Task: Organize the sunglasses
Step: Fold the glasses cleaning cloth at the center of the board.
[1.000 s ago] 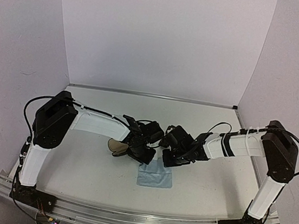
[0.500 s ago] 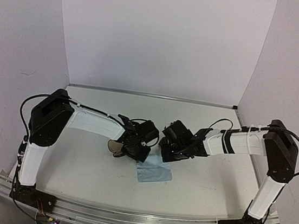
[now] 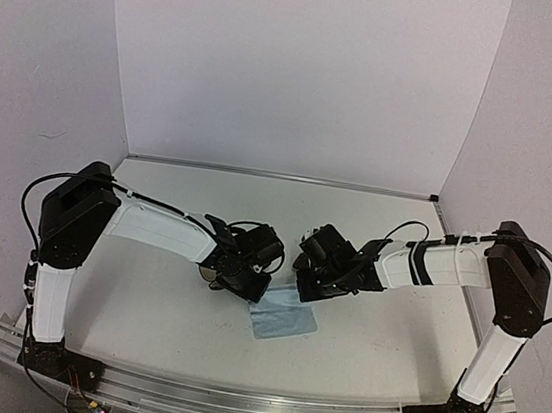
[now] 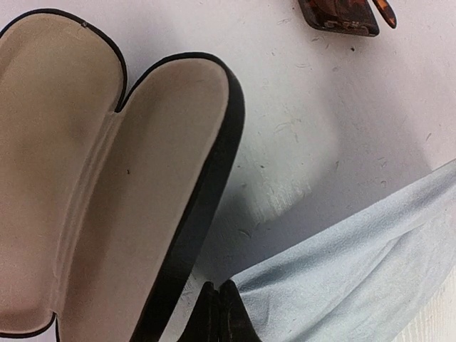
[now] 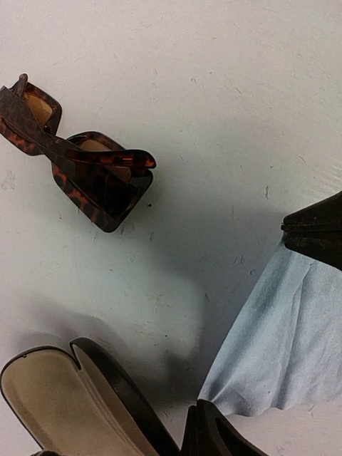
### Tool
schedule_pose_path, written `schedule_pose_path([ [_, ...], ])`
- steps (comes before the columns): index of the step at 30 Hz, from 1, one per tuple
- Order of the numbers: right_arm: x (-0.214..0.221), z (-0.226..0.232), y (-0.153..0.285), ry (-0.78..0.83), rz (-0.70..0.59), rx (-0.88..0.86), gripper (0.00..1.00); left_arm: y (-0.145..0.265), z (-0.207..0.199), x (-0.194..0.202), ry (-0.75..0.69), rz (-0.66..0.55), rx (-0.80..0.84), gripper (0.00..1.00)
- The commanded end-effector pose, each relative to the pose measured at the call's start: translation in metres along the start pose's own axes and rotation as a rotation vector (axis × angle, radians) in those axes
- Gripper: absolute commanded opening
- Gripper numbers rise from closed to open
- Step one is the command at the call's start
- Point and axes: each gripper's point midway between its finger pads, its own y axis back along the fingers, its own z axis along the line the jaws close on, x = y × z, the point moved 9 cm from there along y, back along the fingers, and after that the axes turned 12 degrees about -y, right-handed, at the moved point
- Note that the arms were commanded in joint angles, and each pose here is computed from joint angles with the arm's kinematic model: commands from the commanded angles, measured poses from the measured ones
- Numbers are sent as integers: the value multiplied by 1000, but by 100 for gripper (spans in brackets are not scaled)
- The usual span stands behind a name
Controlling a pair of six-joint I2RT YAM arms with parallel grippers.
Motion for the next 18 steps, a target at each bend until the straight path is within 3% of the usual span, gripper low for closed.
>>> schedule_pose_path([
  [1, -6, -2, 9, -4, -43, -15, 0, 22, -1, -9, -12, -67, -7, 0],
  [18, -6, -4, 22, -11, -70, -58, 0, 47, -12, -9, -46, -104, -19, 0],
])
